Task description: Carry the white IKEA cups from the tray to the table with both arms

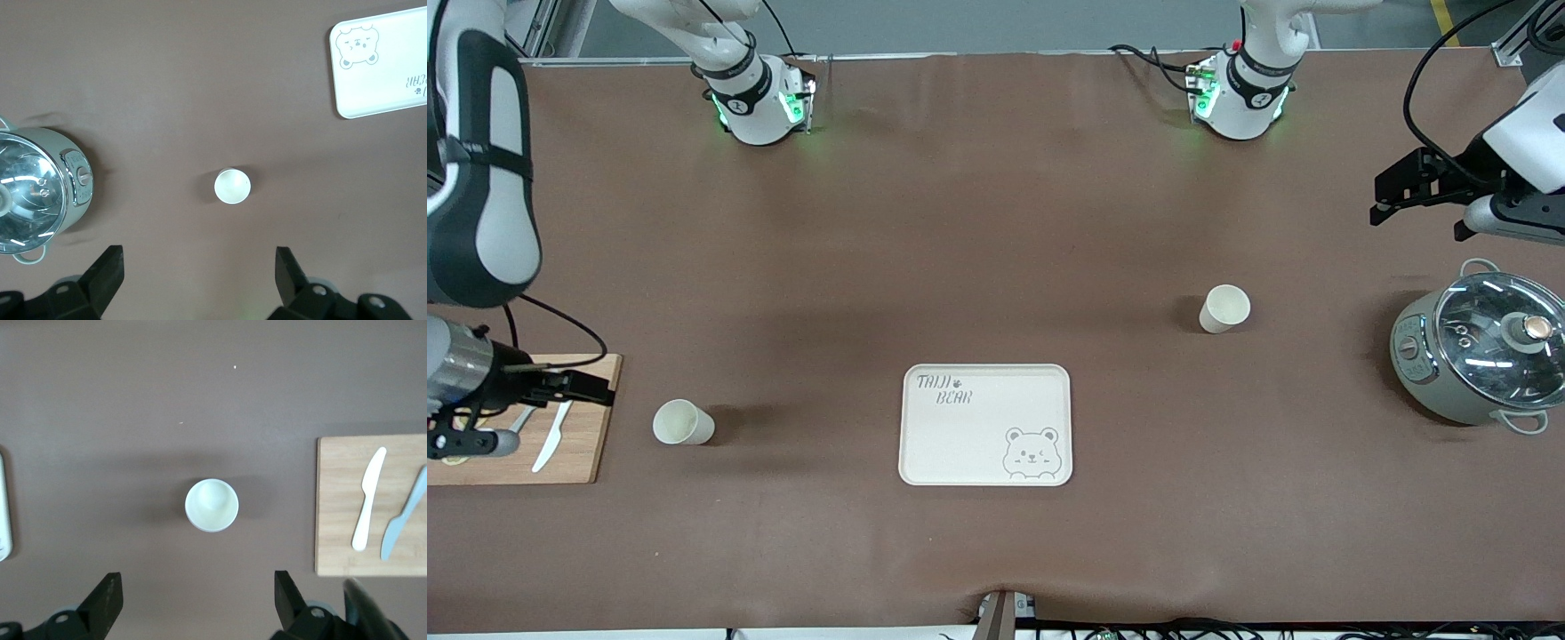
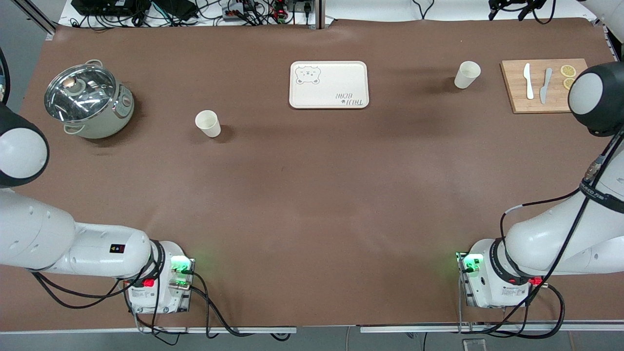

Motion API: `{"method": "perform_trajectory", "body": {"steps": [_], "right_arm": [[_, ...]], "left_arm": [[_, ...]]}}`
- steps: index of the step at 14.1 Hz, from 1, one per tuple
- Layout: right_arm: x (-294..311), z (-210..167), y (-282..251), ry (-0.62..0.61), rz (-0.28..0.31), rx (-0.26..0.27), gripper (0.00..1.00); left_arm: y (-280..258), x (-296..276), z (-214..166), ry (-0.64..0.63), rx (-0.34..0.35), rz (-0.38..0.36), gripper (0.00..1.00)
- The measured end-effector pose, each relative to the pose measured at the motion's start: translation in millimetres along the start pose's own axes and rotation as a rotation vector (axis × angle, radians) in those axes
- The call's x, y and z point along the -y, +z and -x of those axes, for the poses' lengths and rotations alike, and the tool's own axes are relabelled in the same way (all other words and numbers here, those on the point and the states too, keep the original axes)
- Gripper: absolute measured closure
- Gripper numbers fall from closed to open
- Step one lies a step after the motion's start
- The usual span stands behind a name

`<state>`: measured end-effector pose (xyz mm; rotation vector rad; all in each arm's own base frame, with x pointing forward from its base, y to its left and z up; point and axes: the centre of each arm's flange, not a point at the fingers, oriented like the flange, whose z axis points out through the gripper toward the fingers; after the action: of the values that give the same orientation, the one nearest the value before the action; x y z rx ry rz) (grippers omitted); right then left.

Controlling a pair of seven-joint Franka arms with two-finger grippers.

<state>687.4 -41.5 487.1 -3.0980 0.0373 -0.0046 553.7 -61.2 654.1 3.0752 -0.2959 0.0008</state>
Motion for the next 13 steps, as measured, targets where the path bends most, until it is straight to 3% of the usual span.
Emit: {"method": "perform_trajectory", "body": {"steps": [7,13], "right_arm": [[11,65,-112,0.036,-0.007,0.018,0.0],[11,83,-142,0.129,-0.007,-0.013,0.0]], "left_arm": [[1,10,-1,0.044,0.007,-0.088,0.0],[2,10,-5,0.046,-0.014,-0.091,0.0]]}}
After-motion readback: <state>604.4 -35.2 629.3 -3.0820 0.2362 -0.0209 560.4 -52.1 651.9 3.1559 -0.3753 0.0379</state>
